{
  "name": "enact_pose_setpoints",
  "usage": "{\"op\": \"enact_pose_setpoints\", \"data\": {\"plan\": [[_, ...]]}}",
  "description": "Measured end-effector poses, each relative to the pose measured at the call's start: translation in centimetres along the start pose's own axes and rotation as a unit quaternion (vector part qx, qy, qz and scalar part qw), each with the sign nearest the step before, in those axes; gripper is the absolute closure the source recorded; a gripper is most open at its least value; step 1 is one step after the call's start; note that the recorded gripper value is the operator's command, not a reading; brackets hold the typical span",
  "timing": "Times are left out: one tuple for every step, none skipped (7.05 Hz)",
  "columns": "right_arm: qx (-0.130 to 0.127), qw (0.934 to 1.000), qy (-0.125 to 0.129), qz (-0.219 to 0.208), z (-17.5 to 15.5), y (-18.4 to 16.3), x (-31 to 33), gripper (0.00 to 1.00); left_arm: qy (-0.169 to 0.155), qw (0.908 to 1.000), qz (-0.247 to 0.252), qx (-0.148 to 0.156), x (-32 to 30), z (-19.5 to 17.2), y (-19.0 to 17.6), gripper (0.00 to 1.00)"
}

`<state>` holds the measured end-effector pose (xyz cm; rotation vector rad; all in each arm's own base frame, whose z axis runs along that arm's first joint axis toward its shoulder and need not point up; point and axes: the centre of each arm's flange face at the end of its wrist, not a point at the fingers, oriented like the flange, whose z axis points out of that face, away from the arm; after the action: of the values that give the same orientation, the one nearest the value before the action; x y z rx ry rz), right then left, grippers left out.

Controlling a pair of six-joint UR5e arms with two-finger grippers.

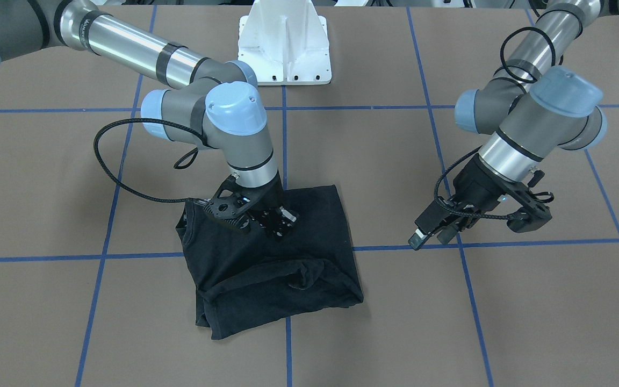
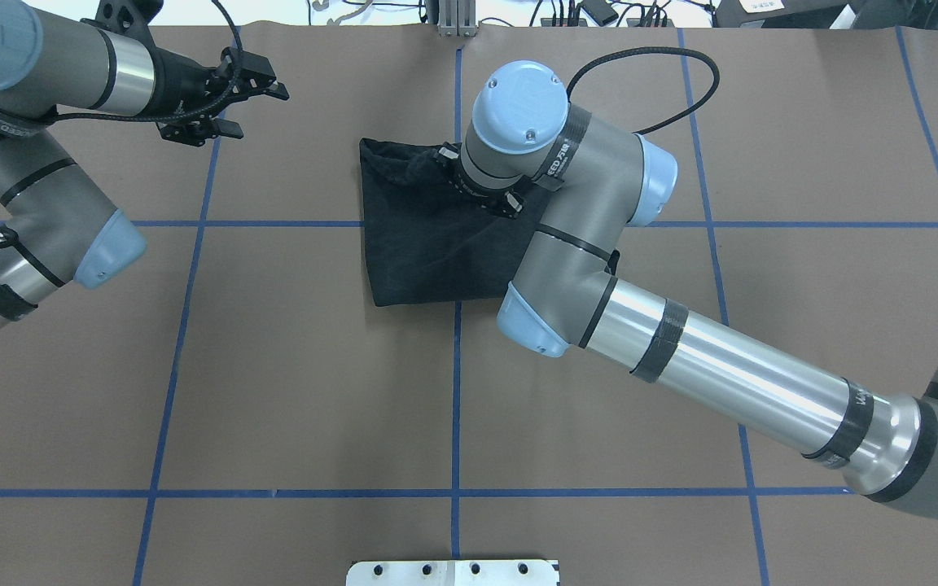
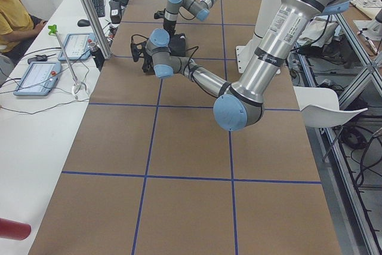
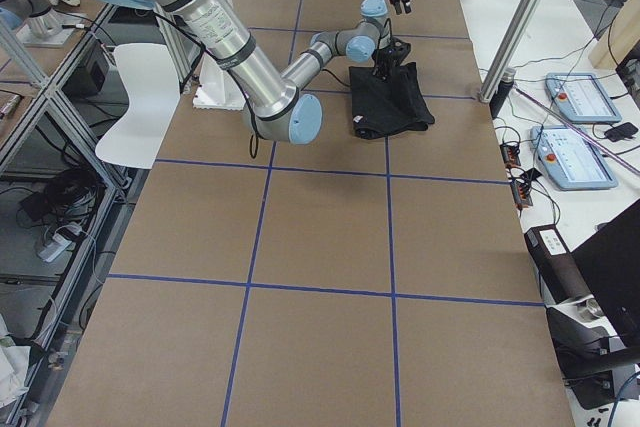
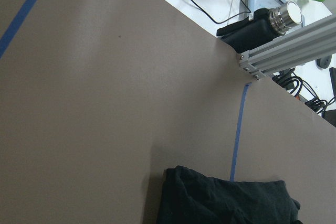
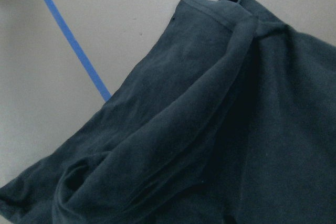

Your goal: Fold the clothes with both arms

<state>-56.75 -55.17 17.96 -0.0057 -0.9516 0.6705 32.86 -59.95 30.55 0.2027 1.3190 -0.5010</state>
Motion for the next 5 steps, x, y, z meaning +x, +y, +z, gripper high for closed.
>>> {"op": "enact_pose_setpoints", "data": {"plan": [[0.004,0.9999,0.004,-0.013,0.4,0.6,0.0,1.0,-0.001,1.0,0.001,-0.001,-0.1,0.0,0.0,0.05],[0.01,0.9997,0.005,-0.023,0.6,0.6,-0.2,1.0,-0.002,1.0,0.001,-0.001,-0.2,0.1,0.0,0.05],[0.018,0.9995,0.006,-0.026,0.6,0.0,-1.3,1.0,-0.003,1.0,0.001,-0.001,-0.3,0.2,0.0,0.05],[0.025,0.9993,0.013,-0.024,1.1,-0.8,-3.0,1.0,-0.003,1.0,0.001,-0.001,-0.4,0.2,0.0,0.05],[0.031,0.9989,0.024,-0.024,2.2,-1.6,-4.4,1.0,-0.004,1.0,0.001,0.0,-0.4,0.2,0.0,0.04]]}}
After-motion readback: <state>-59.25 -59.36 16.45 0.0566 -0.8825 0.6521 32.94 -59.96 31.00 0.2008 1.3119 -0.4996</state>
